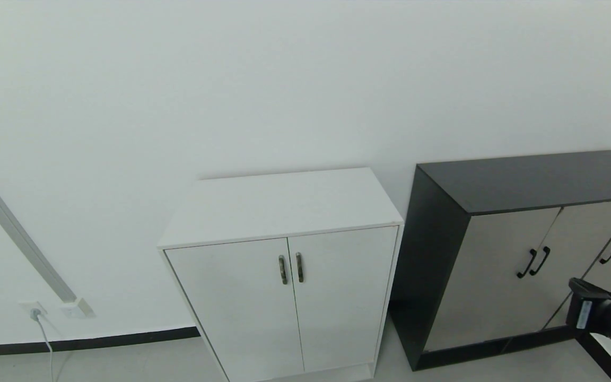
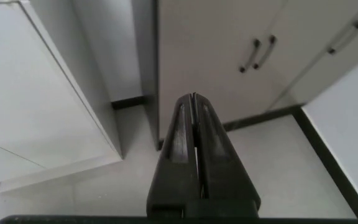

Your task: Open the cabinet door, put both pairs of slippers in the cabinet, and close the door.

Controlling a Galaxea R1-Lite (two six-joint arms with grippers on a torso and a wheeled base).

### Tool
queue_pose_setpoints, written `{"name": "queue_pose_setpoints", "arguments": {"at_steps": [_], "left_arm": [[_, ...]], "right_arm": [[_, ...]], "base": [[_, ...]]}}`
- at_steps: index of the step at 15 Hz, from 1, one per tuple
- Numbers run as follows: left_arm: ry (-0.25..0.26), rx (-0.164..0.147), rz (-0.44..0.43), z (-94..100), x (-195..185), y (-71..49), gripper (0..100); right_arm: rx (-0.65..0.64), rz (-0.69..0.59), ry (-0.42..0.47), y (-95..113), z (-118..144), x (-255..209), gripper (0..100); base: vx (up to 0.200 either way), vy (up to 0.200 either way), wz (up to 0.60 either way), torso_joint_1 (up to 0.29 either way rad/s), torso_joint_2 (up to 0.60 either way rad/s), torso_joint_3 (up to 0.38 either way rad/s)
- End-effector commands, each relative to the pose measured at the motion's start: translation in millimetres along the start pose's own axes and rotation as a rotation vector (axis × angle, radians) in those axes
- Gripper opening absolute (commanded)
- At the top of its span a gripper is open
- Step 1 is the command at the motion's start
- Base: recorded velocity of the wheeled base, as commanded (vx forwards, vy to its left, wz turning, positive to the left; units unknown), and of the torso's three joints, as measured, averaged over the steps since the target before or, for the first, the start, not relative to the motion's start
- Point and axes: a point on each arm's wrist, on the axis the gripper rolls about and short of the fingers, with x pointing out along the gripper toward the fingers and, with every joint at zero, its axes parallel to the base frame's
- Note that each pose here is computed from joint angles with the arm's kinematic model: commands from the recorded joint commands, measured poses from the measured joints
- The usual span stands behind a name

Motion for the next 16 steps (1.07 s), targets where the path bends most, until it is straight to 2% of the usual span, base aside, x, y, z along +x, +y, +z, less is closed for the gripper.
{"name": "queue_pose_setpoints", "arguments": {"at_steps": [1, 3, 8, 12, 16], "left_arm": [[0.001, 0.0, 0.0, 0.0, 0.1, 0.0, 0], [0.001, 0.0, 0.0, 0.0, 0.1, 0.0, 0], [0.001, 0.0, 0.0, 0.0, 0.1, 0.0, 0], [0.001, 0.0, 0.0, 0.0, 0.1, 0.0, 0], [0.001, 0.0, 0.0, 0.0, 0.1, 0.0, 0]], "right_arm": [[0.039, -0.03, -0.056, -17.4, -1.0, -31.3, 0], [0.043, -0.037, -0.053, -24.9, -1.6, -46.1, 0], [0.032, 0.067, -0.043, -40.5, -19.4, -105.8, 0], [0.004, 0.174, 0.046, -45.4, -46.3, -130.6, 0], [-0.001, 0.256, 0.075, -46.0, -58.6, -138.5, 0]], "base": [[0.0, 0.0, 0.0, 0.0, 0.0, 0.0], [0.0, 0.0, 0.0, 0.0, 0.0, 0.0], [0.0, 0.0, 0.0, 0.0, 0.0, 0.0], [0.0, 0.0, 0.0, 0.0, 0.0, 0.0], [0.0, 0.0, 0.0, 0.0, 0.0, 0.0]]}}
